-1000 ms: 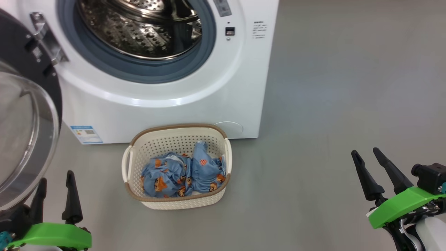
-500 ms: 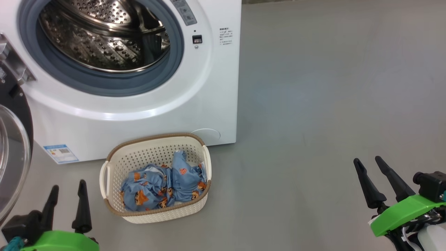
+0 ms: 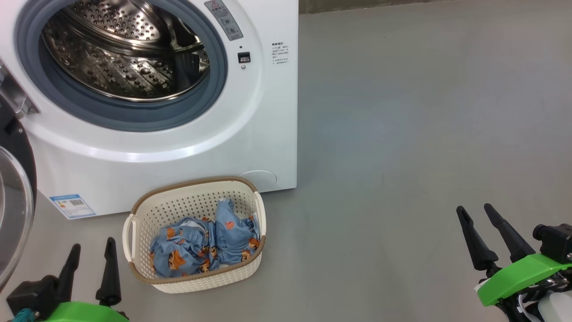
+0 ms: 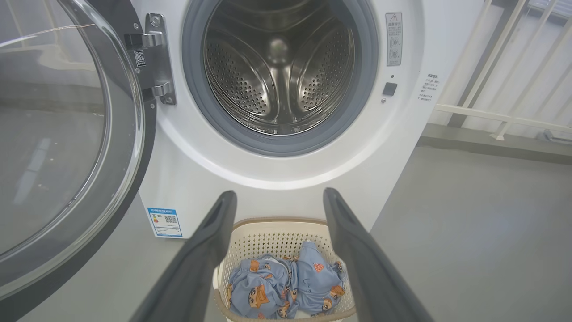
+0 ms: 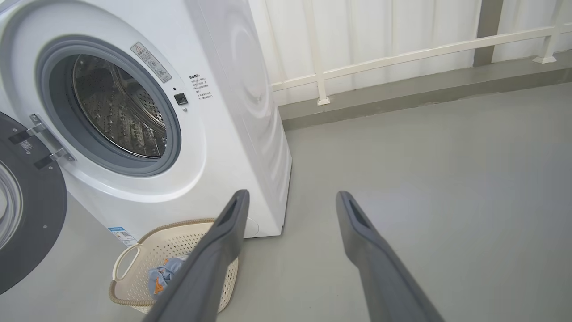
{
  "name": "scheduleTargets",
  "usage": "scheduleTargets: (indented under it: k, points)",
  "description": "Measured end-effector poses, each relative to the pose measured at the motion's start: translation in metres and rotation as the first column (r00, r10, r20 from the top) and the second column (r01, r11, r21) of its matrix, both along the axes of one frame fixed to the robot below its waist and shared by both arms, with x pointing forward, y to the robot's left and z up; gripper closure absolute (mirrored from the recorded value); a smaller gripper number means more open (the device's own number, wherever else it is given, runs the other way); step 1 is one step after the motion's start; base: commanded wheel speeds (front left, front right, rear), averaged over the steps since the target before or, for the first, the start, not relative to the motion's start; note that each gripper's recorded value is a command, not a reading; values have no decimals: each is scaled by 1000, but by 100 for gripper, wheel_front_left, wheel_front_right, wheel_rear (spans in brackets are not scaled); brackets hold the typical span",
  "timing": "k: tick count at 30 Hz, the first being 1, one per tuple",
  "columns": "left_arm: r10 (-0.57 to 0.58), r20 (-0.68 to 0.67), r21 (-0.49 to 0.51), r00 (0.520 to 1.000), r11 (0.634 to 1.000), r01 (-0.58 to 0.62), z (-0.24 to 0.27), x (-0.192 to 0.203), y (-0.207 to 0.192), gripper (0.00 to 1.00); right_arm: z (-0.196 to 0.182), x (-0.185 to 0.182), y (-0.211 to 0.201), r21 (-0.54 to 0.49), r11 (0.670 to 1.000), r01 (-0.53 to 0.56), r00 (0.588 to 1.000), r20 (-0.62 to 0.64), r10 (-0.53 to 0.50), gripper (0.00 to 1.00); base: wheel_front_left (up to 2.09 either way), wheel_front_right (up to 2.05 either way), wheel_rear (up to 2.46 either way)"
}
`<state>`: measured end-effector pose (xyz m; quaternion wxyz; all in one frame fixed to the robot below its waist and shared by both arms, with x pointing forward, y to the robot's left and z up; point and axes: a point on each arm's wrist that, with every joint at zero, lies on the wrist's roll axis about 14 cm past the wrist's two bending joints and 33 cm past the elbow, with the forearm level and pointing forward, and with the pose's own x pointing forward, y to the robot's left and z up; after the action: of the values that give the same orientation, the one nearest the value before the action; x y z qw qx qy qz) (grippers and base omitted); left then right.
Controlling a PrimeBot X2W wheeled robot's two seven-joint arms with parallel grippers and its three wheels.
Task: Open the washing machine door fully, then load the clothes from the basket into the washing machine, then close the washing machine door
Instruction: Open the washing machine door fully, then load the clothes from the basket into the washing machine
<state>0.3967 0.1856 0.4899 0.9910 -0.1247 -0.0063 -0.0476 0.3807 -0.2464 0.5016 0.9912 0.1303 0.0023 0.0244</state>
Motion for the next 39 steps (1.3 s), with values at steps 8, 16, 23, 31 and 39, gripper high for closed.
scheduleTargets:
  k: [8,16,23,31,39]
  points:
    - [-9,-9,-18,1000,1000,9,-3,1,-1,0,-3,2,2,6,1000,-2,1000,-6,2,0,0,-1,0]
    - [-16,-21,-17,1000,1000,16,-7,1,-3,0,-7,6,5,4,1000,-8,1000,-18,8,0,55,-73,17]
    - [-15,-30,-16,999,1000,15,-10,3,-2,0,-11,7,6,7,1000,-9,1000,-28,9,0,155,-177,22]
    - [-12,-29,-13,1000,1000,11,-10,5,0,0,-13,9,8,11,1000,-12,999,-33,13,0,194,-213,19]
    - [1,-16,-11,1000,1000,-1,-6,4,3,0,-12,11,11,16,1000,-18,999,-29,18,0,123,-123,0]
